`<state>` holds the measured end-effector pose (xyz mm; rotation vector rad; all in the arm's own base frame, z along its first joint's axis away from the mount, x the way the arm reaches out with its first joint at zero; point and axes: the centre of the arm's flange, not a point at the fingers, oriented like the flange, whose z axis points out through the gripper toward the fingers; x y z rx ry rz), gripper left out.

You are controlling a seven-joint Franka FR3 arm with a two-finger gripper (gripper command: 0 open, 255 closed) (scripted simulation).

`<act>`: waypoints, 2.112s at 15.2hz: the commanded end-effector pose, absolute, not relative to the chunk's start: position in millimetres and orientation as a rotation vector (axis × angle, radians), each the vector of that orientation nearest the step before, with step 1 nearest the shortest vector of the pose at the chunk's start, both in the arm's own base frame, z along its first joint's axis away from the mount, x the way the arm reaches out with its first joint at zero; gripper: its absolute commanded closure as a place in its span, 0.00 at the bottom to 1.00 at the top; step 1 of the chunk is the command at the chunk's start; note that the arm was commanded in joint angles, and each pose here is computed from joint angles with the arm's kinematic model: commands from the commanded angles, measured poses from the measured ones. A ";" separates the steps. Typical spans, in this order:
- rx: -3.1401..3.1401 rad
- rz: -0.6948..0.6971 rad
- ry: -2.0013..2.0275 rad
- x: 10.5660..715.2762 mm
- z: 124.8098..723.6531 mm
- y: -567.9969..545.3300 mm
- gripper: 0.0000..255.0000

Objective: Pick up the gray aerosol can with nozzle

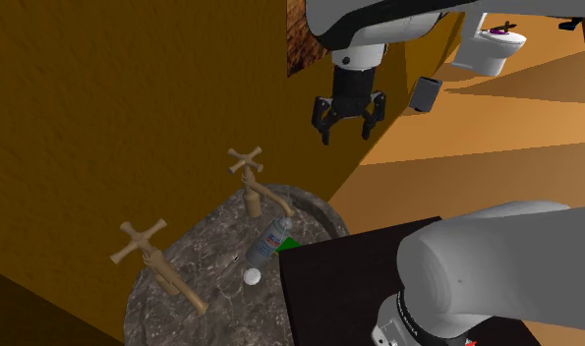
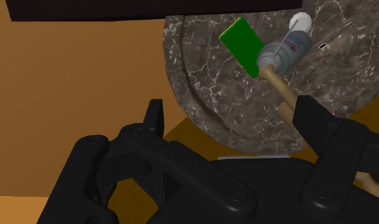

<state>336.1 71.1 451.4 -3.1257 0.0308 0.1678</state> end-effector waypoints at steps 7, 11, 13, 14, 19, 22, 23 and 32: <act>-3.087 0.313 0.188 349.8 359.4 114.7 0.00; -3.062 0.385 0.264 354.9 311.7 137.6 0.00; -3.048 0.421 0.302 357.1 287.9 149.2 0.00; -3.041 0.439 0.321 358.0 276.0 155.0 0.00; -3.002 0.527 0.414 361.8 216.5 184.2 0.00; -2.977 0.577 0.467 363.1 182.0 201.4 0.00; -2.977 0.577 0.467 363.1 176.7 201.4 0.00; -2.977 0.577 0.467 363.2 142.6 200.9 1.00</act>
